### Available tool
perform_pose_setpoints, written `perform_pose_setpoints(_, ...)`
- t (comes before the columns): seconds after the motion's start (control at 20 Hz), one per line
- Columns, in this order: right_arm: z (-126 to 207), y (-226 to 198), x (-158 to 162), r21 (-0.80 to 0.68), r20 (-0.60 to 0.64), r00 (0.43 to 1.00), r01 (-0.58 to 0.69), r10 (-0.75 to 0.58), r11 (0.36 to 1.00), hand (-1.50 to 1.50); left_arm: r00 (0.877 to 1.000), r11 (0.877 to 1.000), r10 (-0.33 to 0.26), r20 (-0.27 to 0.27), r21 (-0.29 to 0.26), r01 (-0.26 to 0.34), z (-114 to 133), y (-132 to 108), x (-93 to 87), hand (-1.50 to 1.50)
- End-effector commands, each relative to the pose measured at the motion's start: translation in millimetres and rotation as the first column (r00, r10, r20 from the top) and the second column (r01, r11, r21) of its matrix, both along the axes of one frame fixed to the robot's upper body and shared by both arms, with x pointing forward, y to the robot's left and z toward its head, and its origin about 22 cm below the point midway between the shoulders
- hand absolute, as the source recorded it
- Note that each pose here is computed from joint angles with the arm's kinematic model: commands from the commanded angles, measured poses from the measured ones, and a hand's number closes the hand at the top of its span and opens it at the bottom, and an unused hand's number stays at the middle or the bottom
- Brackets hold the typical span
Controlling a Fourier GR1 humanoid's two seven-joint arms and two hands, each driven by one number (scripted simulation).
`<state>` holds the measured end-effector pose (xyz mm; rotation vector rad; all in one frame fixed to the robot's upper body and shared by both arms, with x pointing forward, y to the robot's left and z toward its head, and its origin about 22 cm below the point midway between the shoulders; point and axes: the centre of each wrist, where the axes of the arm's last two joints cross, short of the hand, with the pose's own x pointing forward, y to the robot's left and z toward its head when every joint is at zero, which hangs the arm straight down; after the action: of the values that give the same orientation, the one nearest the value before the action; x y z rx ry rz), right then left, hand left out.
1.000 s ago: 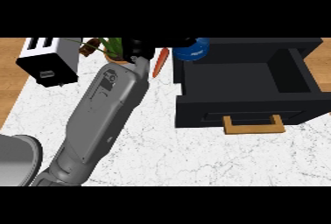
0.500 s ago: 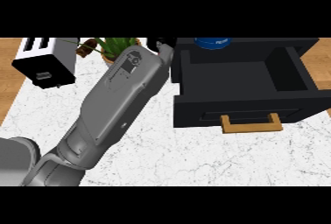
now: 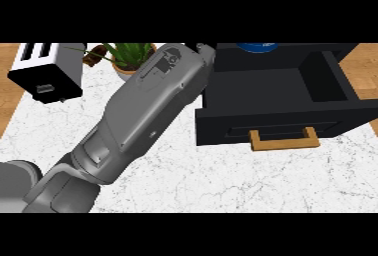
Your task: Pick up the can, place it into the drawer and close the drawer
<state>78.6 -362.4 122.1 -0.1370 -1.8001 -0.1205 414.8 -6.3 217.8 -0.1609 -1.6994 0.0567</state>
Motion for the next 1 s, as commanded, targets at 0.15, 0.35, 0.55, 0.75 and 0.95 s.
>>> perform_pose_setpoints(0.15, -2, 9, 10, 0.014, 0.006, 1.000, -0.023, 0.023, 1.000, -1.50, 1.000, 0.998, 0.026, -0.016, 0.055, -0.025, -12, -10, 0.8, 1.50)
perform_pose_setpoints(0.35, 4, 5, 11, 0.000, 0.007, 1.000, -0.020, 0.020, 1.000, -1.50, 0.998, 0.998, 0.032, -0.045, 0.052, -0.029, -25, -11, -0.7, 1.50)
perform_pose_setpoints(0.55, 7, 1, 9, -0.001, 0.004, 1.000, -0.019, 0.019, 1.000, -1.50, 0.998, 0.994, 0.050, -0.044, 0.103, -0.045, -33, -8, 4.9, 1.50)
perform_pose_setpoints(0.75, 1, 12, 6, 0.011, -0.004, 1.000, -0.024, 0.024, 1.000, -1.50, 0.994, 0.990, 0.094, -0.052, 0.109, -0.088, -20, -15, 5.0, -1.50)
perform_pose_setpoints(0.95, 3, 4, 19, 0.010, 0.021, 0.998, -0.059, 0.059, 0.998, -1.50, 0.989, 0.980, 0.142, -0.048, 0.146, -0.133, -39, -15, -0.4, -1.50)
